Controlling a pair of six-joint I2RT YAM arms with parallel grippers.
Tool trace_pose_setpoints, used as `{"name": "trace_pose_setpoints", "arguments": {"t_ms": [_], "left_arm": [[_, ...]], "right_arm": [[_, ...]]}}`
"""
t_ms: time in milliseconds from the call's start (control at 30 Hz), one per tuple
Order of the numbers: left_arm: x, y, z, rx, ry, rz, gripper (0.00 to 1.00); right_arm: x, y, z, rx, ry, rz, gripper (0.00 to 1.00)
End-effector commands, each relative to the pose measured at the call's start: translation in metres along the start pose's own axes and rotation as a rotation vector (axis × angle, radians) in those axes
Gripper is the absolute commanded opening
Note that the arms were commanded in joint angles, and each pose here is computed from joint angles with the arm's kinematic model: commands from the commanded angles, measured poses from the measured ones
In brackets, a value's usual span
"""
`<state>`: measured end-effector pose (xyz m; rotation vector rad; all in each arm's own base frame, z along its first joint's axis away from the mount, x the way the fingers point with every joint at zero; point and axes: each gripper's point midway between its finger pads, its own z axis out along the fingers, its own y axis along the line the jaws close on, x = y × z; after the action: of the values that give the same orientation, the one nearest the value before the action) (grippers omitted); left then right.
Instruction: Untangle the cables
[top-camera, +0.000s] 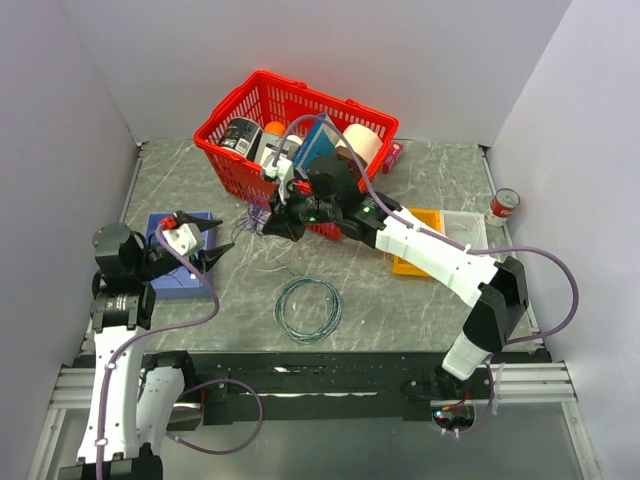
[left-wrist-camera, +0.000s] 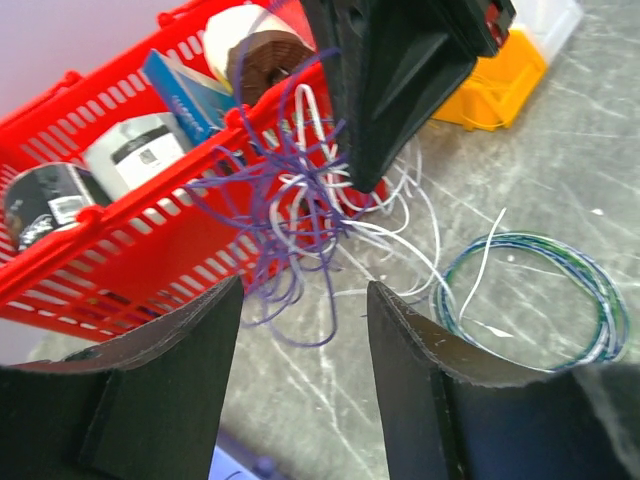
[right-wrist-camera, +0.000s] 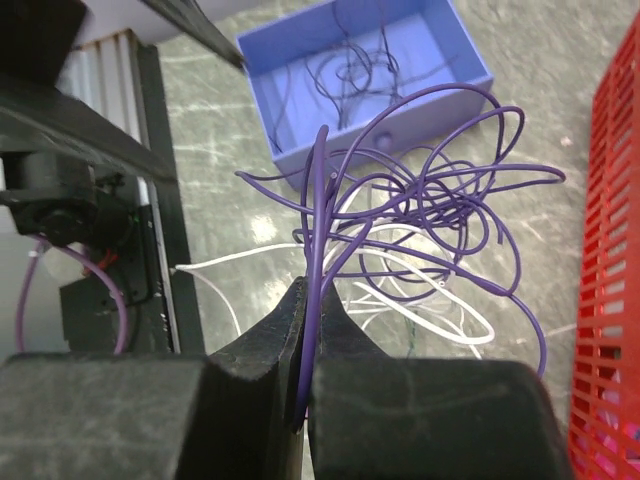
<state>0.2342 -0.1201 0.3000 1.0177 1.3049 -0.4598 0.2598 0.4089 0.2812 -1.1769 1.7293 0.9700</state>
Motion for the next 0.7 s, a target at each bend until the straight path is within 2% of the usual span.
{"name": "trace_pose_setpoints", "arguments": {"t_ms": [0,100,267,367,400,467,600,667], "left_arm": [[-0.005,-0.015,0.001,0.069,-0.022,-0.023,0.61],[-0.005,-0.020,0.002,0.085,-0.024,-0.046,0.60],[-0.001,-0.008,0.003,0.021,-0.007,-0.033,0.56],[-0.002,-0.007,0.003,0.024,-0.007,-0.025,0.47],[-0.002,-0.008,0.004,0.029,-0.008,-0.019,0.39],[0.000,-0.008,0.004,0.027,-0.002,-0.015,0.33],[0.008,-0.008,0.004,0.026,0.019,0.003,0.36],[0.007,-0.005,0.005,0.017,0.017,0.003,0.33]], "right_arm": [[-0.046,0.014,-0.014,-0.018,-0.108,-0.037,0.00],[-0.049,0.017,-0.015,-0.028,-0.113,-0.039,0.00],[-0.051,0.025,-0.016,-0.050,-0.120,-0.061,0.00],[-0.052,0.027,-0.018,-0.052,-0.122,-0.073,0.00],[-0.054,0.029,-0.020,-0.059,-0.131,-0.078,0.00],[-0.055,0.033,-0.021,-0.071,-0.136,-0.081,0.00],[-0.058,0.034,-0.023,-0.070,-0.147,-0.088,0.00],[-0.059,0.034,-0.023,-0.069,-0.145,-0.088,0.00]]}}
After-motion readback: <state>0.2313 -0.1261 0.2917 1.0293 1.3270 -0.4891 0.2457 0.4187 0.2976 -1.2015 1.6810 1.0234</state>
